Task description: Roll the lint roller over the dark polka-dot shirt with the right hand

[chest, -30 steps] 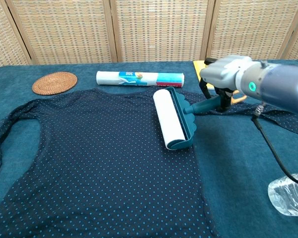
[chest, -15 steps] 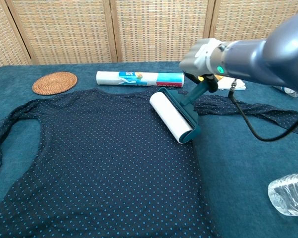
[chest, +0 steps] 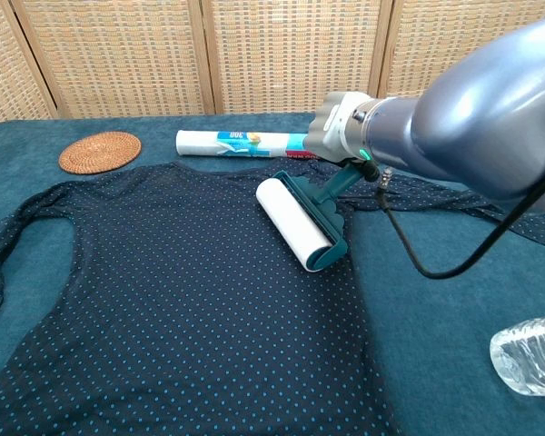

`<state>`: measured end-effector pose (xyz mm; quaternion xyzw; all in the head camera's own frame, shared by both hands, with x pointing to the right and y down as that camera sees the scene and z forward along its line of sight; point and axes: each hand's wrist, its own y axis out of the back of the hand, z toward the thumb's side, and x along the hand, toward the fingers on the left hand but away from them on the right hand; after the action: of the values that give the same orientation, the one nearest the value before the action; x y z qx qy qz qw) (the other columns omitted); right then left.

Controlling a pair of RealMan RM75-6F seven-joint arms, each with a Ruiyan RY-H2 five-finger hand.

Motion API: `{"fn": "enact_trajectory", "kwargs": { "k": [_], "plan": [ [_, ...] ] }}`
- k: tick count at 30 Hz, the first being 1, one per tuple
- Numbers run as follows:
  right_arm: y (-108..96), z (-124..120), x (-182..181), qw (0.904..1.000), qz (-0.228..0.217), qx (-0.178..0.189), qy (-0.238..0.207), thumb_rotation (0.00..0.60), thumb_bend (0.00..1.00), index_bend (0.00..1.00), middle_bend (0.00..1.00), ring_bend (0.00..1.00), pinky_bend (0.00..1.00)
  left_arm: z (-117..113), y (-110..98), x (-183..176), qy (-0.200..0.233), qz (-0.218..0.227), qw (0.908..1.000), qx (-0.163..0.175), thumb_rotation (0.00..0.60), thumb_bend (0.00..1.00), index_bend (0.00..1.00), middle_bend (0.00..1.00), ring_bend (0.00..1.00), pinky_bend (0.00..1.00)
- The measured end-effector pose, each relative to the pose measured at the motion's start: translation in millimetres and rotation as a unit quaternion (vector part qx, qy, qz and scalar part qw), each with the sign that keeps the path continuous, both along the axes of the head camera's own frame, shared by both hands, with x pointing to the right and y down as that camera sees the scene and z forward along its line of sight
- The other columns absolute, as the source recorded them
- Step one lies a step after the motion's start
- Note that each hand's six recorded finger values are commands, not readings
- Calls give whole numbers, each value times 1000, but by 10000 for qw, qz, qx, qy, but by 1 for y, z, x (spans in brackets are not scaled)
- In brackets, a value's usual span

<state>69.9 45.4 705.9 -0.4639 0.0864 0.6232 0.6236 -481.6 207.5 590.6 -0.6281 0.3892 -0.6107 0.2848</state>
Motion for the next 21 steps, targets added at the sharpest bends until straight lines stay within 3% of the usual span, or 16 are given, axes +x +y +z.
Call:
{"fn": "enact_trajectory", "kwargs": {
  "k": [5,21],
  "plan": [
    [15,-4,-14,9997,-228,14,2,600,859,606,963,1000,1000,-1,0,1,23,14,10000,19,600,0,0,0,0,0],
    [98,-22,-86,9919,-1233,-132,-276,600,859,619,964,1000,1000,-2,1,1,7,32,10000,27,600,0,0,0,0,0]
  ]
}}
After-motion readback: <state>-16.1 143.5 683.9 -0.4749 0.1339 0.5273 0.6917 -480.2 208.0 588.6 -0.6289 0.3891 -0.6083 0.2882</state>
